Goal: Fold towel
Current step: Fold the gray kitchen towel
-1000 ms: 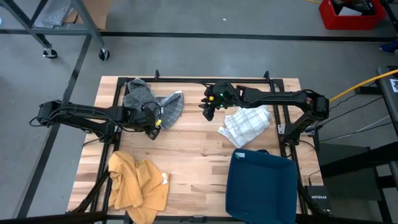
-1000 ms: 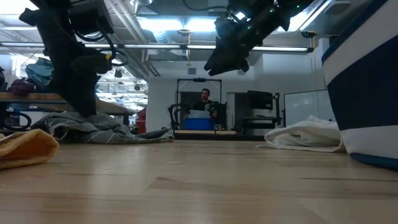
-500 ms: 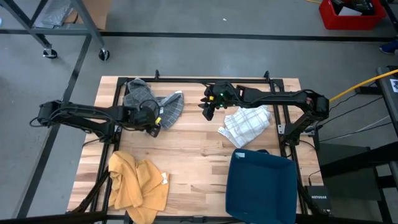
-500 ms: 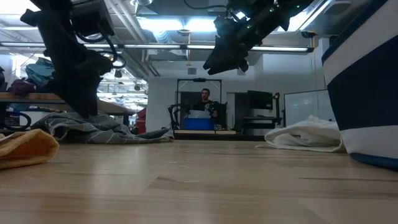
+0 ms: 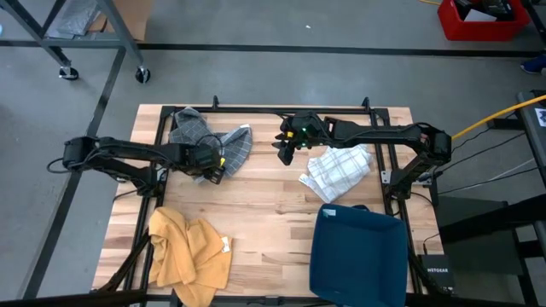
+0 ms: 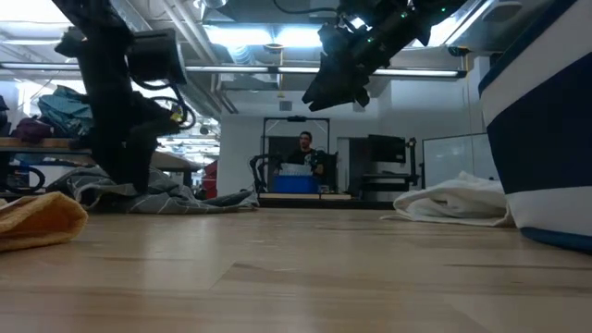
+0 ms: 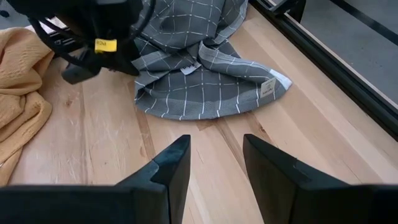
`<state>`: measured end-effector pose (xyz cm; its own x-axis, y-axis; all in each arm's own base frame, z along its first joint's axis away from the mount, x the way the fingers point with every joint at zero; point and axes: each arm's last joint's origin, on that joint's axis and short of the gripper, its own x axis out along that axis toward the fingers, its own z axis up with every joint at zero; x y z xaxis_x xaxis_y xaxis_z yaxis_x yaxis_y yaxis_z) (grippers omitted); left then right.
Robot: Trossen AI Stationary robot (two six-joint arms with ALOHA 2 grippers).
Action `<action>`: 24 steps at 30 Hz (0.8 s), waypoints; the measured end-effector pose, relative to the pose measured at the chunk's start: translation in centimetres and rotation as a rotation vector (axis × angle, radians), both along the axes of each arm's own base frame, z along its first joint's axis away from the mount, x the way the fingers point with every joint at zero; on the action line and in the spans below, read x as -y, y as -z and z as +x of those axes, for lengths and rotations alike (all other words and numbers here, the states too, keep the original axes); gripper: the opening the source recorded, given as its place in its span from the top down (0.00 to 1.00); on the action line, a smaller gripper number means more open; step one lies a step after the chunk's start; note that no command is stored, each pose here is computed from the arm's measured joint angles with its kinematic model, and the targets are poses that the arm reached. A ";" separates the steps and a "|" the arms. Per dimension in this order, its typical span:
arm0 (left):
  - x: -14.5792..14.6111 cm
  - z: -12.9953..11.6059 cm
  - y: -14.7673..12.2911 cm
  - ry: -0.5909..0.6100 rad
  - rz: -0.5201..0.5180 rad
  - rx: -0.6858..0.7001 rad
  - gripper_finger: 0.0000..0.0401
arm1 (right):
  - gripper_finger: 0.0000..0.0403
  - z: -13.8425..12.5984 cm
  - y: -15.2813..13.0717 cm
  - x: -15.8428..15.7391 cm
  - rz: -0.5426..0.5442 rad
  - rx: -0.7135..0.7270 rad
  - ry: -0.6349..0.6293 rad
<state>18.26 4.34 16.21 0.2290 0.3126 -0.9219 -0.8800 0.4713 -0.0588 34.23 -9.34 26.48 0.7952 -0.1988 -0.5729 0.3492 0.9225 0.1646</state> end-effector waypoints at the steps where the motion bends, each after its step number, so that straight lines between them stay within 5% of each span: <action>1: -0.1 0.3 0.2 0.012 0.006 0.004 0.72 | 0.62 0.0 0.0 0.0 0.000 0.000 0.000; 7: -0.3 1.3 0.2 0.070 0.012 0.059 0.95 | 0.62 0.0 0.0 0.0 0.000 0.000 0.000; 11: -0.4 2.0 -1.6 0.099 -0.004 0.136 0.98 | 0.62 0.0 0.0 0.0 0.000 -0.001 0.000; 24: -0.2 1.8 -15.3 0.300 0.203 0.565 1.00 | 0.62 0.0 0.0 0.0 -0.005 0.001 -0.003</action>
